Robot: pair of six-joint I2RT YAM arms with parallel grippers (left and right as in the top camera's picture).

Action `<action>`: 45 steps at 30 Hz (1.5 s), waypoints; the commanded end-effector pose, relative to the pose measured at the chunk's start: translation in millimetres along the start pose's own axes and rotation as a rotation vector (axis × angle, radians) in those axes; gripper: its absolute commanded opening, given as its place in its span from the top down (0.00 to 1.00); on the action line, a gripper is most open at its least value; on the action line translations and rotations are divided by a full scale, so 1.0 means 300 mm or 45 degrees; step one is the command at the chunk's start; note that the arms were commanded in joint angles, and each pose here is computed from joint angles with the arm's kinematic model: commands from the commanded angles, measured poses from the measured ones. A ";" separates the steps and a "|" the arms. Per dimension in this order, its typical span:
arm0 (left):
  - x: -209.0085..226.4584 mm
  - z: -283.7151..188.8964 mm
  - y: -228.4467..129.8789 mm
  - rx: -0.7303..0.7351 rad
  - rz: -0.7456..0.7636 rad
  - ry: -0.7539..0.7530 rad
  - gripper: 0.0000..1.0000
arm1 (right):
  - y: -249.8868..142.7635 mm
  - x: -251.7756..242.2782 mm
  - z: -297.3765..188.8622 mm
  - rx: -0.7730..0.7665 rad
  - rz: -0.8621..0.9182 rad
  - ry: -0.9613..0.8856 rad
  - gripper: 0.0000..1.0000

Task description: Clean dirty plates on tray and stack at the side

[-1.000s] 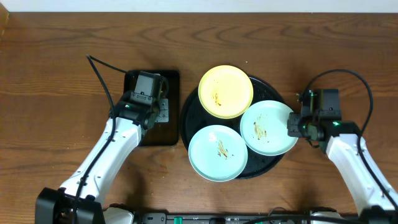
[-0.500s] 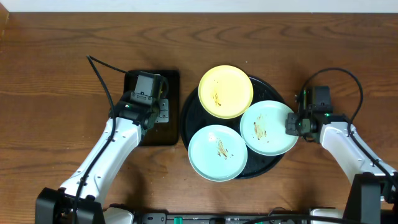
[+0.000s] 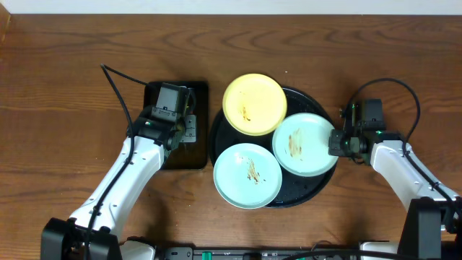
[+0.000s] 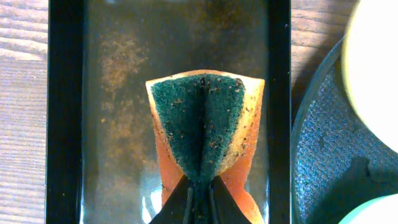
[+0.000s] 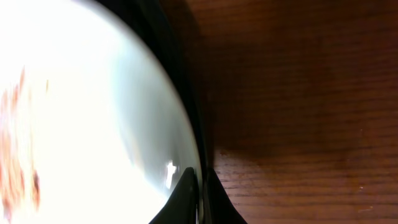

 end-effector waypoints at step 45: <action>-0.038 0.001 0.023 -0.037 -0.020 -0.101 0.93 | -0.013 -0.009 0.014 0.026 0.005 -0.022 0.99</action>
Point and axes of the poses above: each gripper's point midway between its finger pads, its own z axis out along the fingers, its own x axis along the line the jaws close on, y = z × x, the point moved 3 cm from there along -z, back along the fingers, and after that the axes turned 13 degrees about z, right-handed, at the moved point
